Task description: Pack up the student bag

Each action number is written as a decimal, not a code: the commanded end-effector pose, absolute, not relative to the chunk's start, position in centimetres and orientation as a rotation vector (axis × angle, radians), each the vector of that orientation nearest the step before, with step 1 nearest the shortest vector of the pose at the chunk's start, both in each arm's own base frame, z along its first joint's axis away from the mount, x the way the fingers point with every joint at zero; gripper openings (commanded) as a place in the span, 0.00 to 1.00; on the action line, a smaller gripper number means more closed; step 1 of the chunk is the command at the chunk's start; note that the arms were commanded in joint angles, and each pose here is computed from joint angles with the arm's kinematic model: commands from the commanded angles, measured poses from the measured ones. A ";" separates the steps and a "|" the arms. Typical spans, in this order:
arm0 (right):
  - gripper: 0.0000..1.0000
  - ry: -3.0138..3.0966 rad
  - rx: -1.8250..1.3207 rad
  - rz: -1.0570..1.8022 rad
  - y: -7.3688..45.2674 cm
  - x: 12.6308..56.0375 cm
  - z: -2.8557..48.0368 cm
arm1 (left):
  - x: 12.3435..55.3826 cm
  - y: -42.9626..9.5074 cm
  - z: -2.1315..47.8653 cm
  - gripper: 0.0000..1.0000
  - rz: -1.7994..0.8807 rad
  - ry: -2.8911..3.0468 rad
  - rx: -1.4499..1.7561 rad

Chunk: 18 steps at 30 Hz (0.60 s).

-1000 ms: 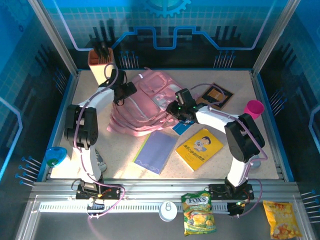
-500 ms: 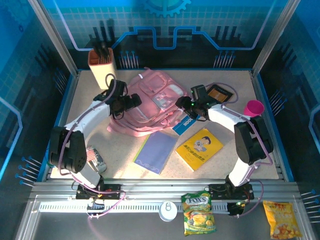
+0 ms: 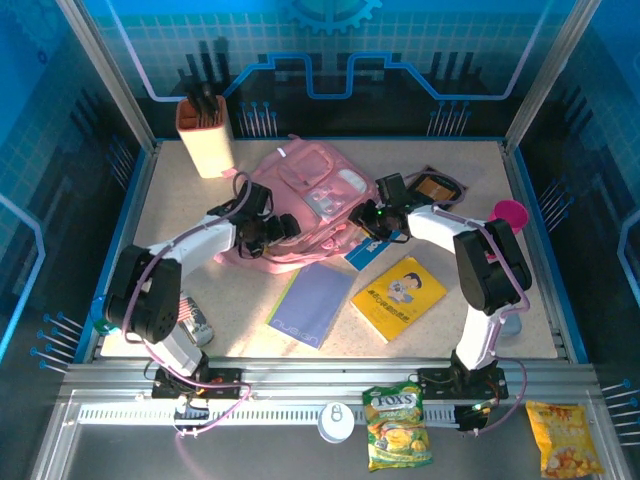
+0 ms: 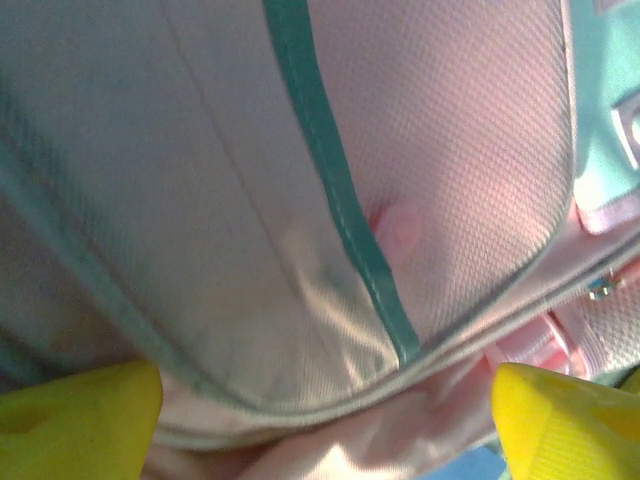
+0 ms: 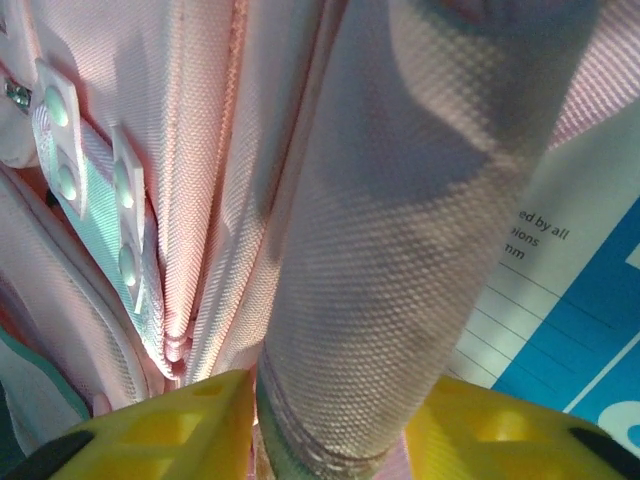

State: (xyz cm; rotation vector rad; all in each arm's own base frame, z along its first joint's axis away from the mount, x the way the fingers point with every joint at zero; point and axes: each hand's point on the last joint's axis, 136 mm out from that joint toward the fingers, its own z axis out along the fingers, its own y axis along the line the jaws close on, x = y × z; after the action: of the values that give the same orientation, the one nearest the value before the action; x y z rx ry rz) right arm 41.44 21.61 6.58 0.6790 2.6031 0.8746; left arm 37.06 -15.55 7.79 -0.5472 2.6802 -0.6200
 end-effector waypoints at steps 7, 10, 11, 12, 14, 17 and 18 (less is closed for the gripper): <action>0.08 2.549 0.527 1.053 25.3 42.3 7.9 | 43.8 -12.3 7.8 0.87 -0.528 2.583 -0.529; 0.06 2.525 0.487 1.076 26.3 42.7 9.1 | 45.1 -11.0 8.1 0.89 -0.457 2.574 -0.530; 0.06 2.522 0.477 1.080 26.6 42.7 9.4 | 45.2 -10.4 8.3 0.90 -0.420 2.572 -0.538; 0.06 2.513 0.473 1.084 26.7 42.9 9.8 | 45.2 -10.1 8.7 0.90 -0.387 2.575 -0.535; 0.06 2.496 0.479 1.096 26.9 43.1 10.4 | 44.7 -9.6 9.8 0.91 -0.340 2.572 -0.537; 0.06 2.479 0.487 1.115 27.2 43.3 11.2 | 42.7 -9.7 11.8 0.91 -0.287 2.564 -0.500; 0.07 2.476 0.491 1.119 27.3 43.3 11.4 | 41.8 -10.1 12.5 0.92 -0.270 2.562 -0.477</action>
State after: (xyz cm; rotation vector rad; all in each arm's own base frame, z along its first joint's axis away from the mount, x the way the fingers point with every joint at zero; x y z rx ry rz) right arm 42.37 25.29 8.08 0.5567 2.5492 1.0066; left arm 44.01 -10.22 9.34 -0.5589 2.5771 -0.3721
